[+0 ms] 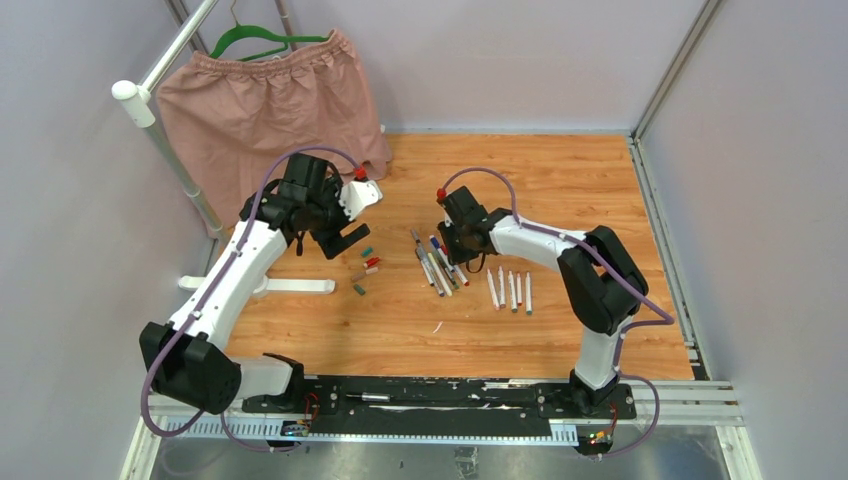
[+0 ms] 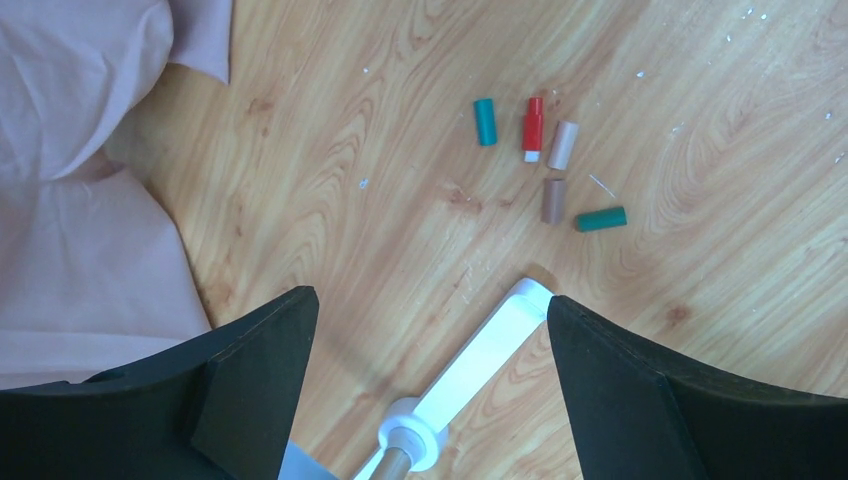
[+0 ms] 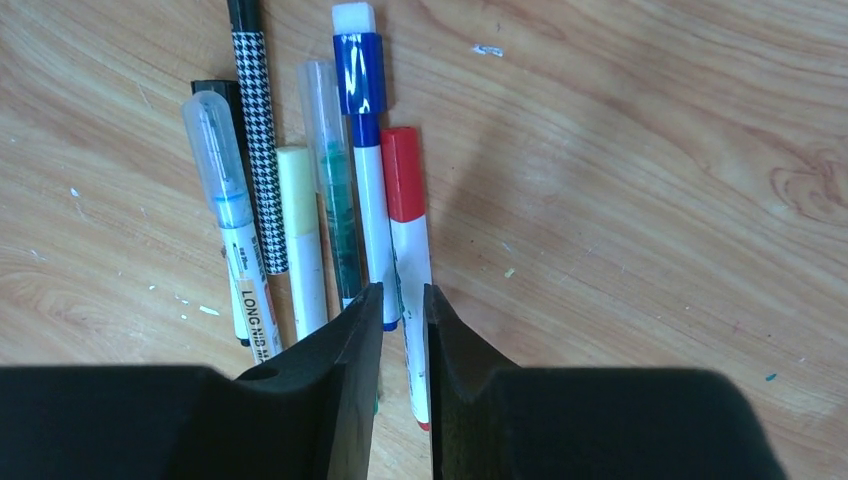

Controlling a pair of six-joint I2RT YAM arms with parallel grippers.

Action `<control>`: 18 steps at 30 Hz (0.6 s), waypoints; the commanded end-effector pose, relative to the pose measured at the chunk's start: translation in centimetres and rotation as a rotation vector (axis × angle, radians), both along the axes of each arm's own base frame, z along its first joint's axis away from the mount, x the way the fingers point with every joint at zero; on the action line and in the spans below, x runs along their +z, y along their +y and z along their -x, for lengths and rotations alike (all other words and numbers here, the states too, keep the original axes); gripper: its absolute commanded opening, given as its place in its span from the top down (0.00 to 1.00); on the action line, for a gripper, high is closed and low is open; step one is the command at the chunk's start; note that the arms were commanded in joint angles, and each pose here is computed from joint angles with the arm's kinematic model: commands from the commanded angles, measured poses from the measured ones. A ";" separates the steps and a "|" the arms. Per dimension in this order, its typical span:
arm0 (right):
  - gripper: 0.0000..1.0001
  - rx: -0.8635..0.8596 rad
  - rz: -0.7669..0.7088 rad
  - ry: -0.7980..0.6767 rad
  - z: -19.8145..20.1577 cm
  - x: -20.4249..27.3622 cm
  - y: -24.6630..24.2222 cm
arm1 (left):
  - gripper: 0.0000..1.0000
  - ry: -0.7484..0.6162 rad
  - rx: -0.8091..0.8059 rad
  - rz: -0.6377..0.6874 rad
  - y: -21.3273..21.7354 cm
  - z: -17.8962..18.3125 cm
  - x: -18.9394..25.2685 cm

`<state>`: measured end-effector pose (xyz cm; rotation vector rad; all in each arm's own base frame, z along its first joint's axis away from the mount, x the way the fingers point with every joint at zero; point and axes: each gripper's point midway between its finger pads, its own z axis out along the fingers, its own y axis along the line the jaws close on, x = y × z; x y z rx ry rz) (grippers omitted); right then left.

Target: Open the pen caps

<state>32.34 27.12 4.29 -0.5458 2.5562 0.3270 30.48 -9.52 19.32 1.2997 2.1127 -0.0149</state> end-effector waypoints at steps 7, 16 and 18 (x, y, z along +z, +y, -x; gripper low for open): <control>0.77 0.014 0.048 0.049 1.8 -2.2 -1.9 | 0.09 0.023 0.032 0.032 0.3 0.9 -0.1; 0.75 0.026 0.049 0.055 2.9 -2.3 -2.6 | 0.09 0.028 0.033 0.034 0.2 1.0 -0.3; 0.75 0.024 0.046 0.057 3.0 -2.3 -2.7 | 0.08 0.026 0.036 0.035 0.3 1.0 -0.2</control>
